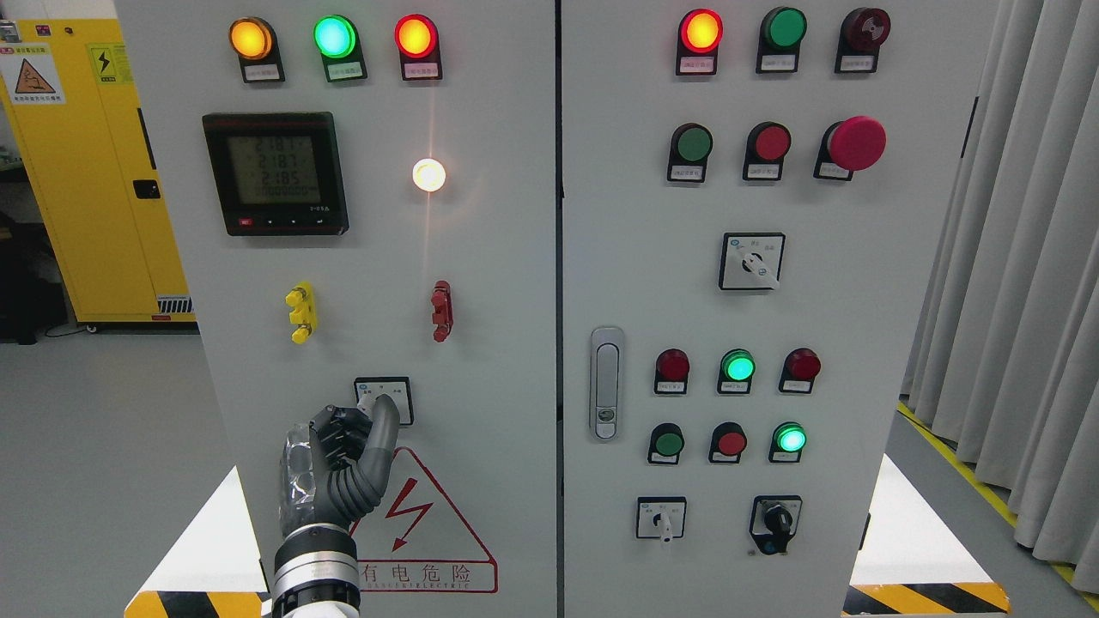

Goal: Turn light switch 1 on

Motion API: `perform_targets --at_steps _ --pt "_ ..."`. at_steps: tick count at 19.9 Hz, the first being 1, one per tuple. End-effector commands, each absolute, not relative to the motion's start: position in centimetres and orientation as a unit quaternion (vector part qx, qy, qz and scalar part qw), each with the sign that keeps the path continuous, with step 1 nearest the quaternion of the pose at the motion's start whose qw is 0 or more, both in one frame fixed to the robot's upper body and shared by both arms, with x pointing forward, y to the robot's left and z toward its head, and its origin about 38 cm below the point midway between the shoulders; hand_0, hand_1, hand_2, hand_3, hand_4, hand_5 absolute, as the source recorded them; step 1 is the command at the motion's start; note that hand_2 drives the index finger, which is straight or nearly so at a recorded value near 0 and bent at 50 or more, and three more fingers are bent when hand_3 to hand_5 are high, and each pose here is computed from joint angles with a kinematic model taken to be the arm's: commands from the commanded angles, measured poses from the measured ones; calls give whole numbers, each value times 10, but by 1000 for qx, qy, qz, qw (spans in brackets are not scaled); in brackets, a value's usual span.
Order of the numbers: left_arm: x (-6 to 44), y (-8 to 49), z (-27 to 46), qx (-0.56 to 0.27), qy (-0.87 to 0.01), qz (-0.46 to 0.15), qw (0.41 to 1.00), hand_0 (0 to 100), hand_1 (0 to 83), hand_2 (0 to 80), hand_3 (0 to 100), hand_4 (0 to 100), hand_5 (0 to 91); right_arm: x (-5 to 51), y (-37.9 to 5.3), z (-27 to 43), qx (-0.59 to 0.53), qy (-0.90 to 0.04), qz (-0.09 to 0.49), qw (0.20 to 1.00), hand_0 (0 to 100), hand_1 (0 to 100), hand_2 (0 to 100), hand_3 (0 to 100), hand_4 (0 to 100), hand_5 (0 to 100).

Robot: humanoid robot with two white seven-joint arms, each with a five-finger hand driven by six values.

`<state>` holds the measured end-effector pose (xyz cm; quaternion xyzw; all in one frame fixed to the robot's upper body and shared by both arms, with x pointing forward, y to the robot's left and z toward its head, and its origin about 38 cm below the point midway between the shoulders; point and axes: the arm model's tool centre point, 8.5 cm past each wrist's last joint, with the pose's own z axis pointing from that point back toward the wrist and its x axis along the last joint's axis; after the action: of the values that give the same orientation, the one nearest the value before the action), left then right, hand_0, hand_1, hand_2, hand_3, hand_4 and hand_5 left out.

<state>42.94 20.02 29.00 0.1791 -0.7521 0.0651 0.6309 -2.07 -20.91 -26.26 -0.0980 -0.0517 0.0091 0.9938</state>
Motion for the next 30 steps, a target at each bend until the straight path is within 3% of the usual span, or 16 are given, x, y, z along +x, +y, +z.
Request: perform_targets --at_steps 1,5,10,25,30 --pt "429 199 290 176 -754 63 630 230 530 589 892 905 840 -21 -209 -263 -98 -49 -5 994 0 500 40 0 0 0" --pt "429 199 290 176 -754 63 630 133 531 592 892 904 839 -21 -209 -263 -98 -49 -5 994 0 500 40 0 0 0" --pt "427 200 288 179 -753 70 629 82 530 593 892 904 839 -21 -209 -263 -98 -49 -5 994 0 500 40 0 0 0" --pt "388 211 239 168 -788 75 588 6 531 620 905 908 842 -21 -209 -263 -98 -49 -5 994 0 500 40 0 0 0" --pt "347 231 171 149 -781 102 598 0 491 623 907 910 842 -21 -209 -263 -98 -49 -5 994 0 500 40 0 0 0"
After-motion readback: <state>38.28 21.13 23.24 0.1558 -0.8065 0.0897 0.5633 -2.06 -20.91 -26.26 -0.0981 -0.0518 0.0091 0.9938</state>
